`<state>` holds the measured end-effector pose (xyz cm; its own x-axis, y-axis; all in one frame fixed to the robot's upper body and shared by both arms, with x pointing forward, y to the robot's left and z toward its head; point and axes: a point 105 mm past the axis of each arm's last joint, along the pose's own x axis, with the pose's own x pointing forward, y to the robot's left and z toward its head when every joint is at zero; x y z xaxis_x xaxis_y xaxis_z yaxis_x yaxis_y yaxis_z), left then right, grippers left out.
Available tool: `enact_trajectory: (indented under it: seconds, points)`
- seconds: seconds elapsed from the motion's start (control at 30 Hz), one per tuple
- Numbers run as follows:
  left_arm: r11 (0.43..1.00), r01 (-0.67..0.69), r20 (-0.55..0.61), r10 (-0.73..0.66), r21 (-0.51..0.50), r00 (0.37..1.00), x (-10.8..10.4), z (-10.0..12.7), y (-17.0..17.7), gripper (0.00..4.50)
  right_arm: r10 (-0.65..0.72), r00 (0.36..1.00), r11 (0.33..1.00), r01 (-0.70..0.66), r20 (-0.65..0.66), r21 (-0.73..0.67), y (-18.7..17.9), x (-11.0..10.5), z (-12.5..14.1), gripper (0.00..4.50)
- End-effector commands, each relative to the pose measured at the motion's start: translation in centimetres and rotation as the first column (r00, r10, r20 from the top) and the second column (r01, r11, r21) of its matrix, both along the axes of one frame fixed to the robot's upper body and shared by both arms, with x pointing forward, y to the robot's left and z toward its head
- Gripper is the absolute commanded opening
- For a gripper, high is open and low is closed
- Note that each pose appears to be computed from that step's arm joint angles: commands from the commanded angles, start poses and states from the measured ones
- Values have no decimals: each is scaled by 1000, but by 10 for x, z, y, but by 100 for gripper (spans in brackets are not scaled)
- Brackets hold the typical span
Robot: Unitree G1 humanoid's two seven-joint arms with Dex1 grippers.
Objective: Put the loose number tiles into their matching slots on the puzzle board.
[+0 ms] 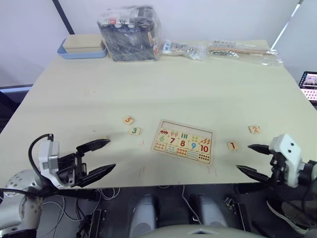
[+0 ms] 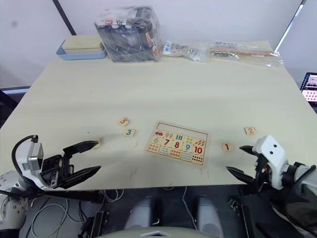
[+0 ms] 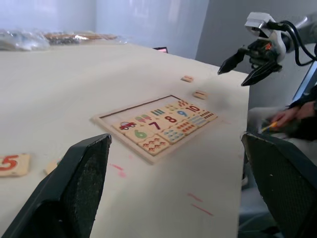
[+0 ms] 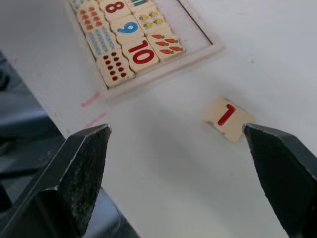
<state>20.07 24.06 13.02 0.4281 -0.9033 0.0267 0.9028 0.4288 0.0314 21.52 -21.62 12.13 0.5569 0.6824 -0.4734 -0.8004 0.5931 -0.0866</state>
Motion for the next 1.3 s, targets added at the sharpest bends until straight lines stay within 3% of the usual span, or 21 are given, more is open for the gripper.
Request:
enact_trajectory:
  seconds: [0.03, 0.17, 0.5, 0.6, 0.67, 1.27, 1.3]
  points:
    - [999, 38, 42, -38, -18, 998, -2, 6, -1, 450, 118, 993, 992, -116, 28, -44, -11, 10, 1, 447]
    - [999, 50, -6, -50, -11, 999, -1, 6, 8, 450, 205, 979, 975, -202, 23, -90, -17, 36, -14, 447]
    - [997, 71, -3, -71, -9, 997, -2, 9, 7, 450, 342, 940, 927, -338, -1, -165, -16, 66, -34, 447]
    - [997, 74, -4, -74, -10, 997, -2, 9, 7, 450, 367, 930, 914, -362, -7, -184, -17, 68, -37, 359]
    - [997, 73, -5, -73, -10, 997, -2, 10, 8, 450, 378, 926, 908, -372, -3, -195, -17, 69, -38, 262]
    - [998, 54, -11, -54, -20, 998, -8, 5, 11, 450, 434, 901, 885, -421, 24, -197, -9, 74, -44, 262]
    - [998, 52, -11, -52, -22, 999, -8, 5, 11, 450, 433, 901, 886, -421, 24, -195, -9, 74, -44, 235]
